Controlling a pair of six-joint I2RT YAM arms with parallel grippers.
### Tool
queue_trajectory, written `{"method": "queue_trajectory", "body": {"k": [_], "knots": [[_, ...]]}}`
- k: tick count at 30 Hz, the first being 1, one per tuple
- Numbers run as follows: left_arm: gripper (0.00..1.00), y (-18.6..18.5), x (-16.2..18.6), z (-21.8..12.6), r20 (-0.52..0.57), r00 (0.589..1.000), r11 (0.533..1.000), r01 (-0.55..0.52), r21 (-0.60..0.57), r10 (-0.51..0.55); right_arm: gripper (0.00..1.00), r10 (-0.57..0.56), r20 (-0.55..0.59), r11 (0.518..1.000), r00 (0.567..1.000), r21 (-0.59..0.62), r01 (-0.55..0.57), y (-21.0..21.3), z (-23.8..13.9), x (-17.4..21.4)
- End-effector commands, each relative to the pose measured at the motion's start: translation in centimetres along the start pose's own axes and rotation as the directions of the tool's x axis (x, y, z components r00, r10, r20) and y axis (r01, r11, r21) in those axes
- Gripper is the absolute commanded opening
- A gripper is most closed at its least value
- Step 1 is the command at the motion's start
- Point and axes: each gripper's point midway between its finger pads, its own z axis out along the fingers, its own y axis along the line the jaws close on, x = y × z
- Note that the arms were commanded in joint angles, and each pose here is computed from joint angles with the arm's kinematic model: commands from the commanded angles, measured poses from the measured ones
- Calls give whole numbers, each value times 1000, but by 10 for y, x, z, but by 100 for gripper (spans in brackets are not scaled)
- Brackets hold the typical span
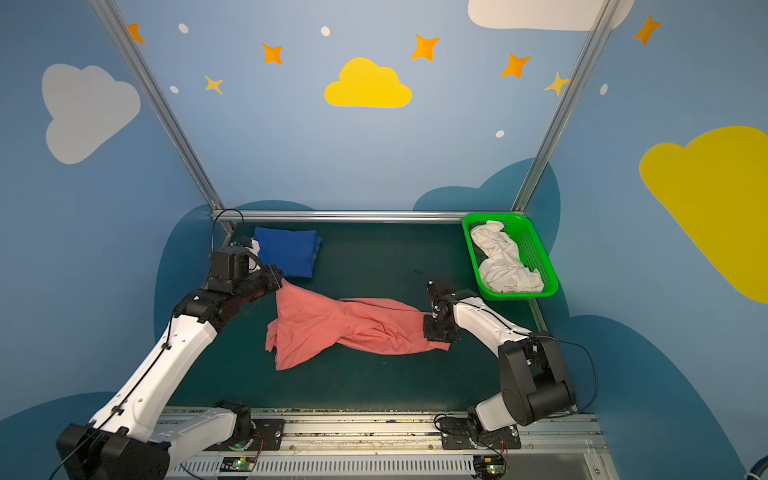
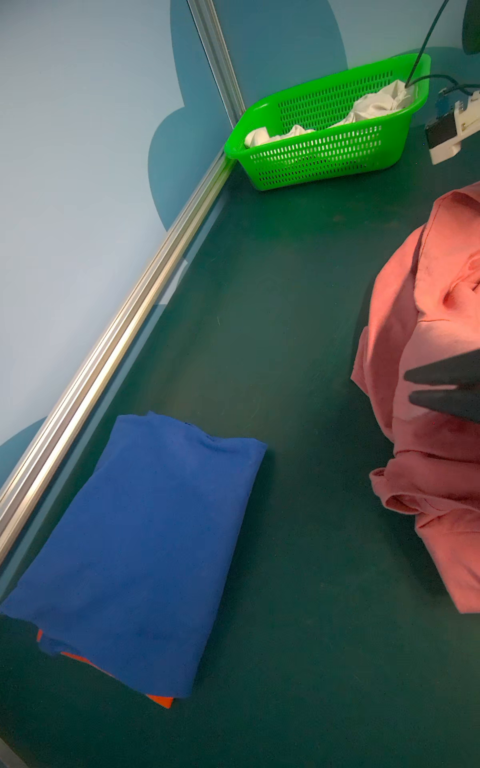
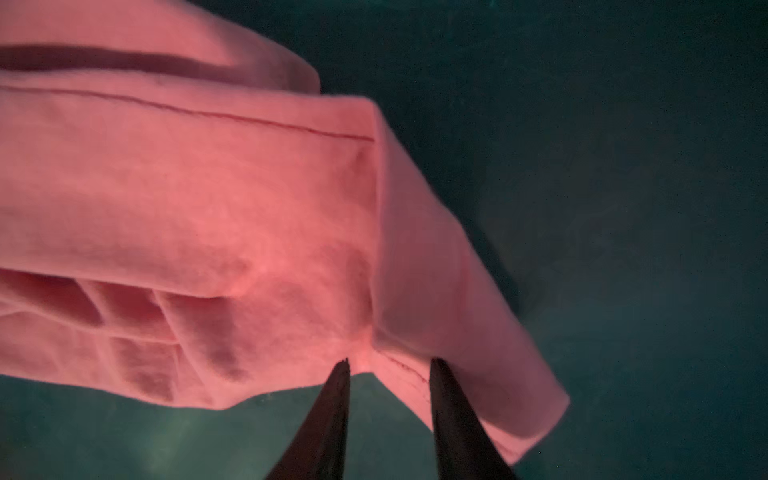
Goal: Fold and stack the t-shirts
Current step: 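Release the right gripper and regrasp the pink t-shirt's hem edge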
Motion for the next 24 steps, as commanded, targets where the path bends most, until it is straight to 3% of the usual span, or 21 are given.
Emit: {"method": "queue_trajectory", "body": {"k": [1, 6, 24], "knots": [[5, -1, -6, -8, 34, 999, 1000, -14, 5, 14, 41, 3, 5, 1000, 1000, 5, -3, 3, 4, -7], [5, 0, -6, -7, 33, 999, 1000, -13, 0, 13, 40, 9, -22, 999, 1000, 31, -9, -2, 14, -4], [5, 10, -11, -13, 64, 998, 998, -25, -56, 28, 17, 45, 6, 997, 999, 55, -45, -16, 5, -3]]}}
